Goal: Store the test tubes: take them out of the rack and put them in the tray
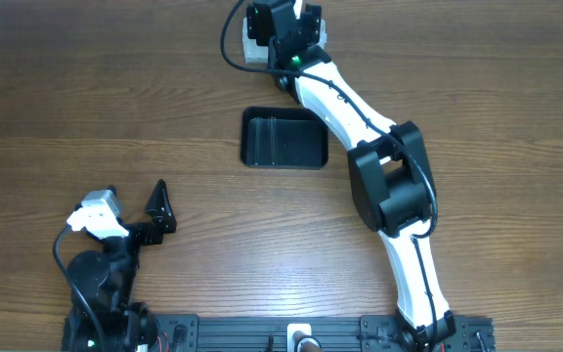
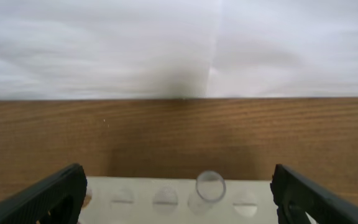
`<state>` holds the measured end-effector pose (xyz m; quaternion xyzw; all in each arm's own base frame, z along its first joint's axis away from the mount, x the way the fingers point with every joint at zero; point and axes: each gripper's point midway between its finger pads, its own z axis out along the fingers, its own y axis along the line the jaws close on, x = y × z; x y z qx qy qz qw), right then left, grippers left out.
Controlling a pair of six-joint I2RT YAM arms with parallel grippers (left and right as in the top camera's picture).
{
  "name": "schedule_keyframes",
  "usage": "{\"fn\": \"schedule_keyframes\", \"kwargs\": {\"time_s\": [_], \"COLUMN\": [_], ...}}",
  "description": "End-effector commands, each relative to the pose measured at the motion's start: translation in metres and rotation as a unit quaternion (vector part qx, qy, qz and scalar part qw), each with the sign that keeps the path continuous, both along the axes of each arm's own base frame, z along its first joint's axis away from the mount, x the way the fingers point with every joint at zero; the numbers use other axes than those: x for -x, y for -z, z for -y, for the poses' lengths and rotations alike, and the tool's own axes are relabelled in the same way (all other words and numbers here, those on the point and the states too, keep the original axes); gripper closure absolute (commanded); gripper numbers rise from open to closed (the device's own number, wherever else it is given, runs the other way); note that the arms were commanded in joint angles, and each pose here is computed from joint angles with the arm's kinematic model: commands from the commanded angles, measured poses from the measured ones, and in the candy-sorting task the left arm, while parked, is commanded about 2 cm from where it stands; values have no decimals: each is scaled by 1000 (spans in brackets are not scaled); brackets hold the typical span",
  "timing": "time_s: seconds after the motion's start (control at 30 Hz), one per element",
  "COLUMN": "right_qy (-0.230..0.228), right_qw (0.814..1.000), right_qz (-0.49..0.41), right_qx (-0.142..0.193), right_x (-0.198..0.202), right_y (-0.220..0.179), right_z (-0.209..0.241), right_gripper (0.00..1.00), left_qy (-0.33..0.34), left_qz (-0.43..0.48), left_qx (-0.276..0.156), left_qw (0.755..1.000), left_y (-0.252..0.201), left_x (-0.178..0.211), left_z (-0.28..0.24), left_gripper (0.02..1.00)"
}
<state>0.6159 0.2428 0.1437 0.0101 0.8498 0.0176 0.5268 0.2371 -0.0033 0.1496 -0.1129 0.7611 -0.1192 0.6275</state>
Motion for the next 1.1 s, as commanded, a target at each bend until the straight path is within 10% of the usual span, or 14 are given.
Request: {"fn": "schedule_keyframes", "kwargs": {"time_s": [0.03,0.4,1.1], "right_qy": [-2,9,21], "right_qw": [1000,1000,1000], "right_qz": [-6,0,0], "right_qx": [4,9,23], "right_x": [-8,-13,-15], "right_y": [23,24,24], "right_z": [-1,9,20], "right_gripper": [64,145,592], "left_qy": [7,7,7], "left_qz": [-1,-1,-1], "left_qx": [1,1,1], "left_qw": [1000,1000,1000], "left_y": [2,2,2], "left_x": [0,0,0], "left_z": [3,3,3], "left_gripper": [18,18,20]}}
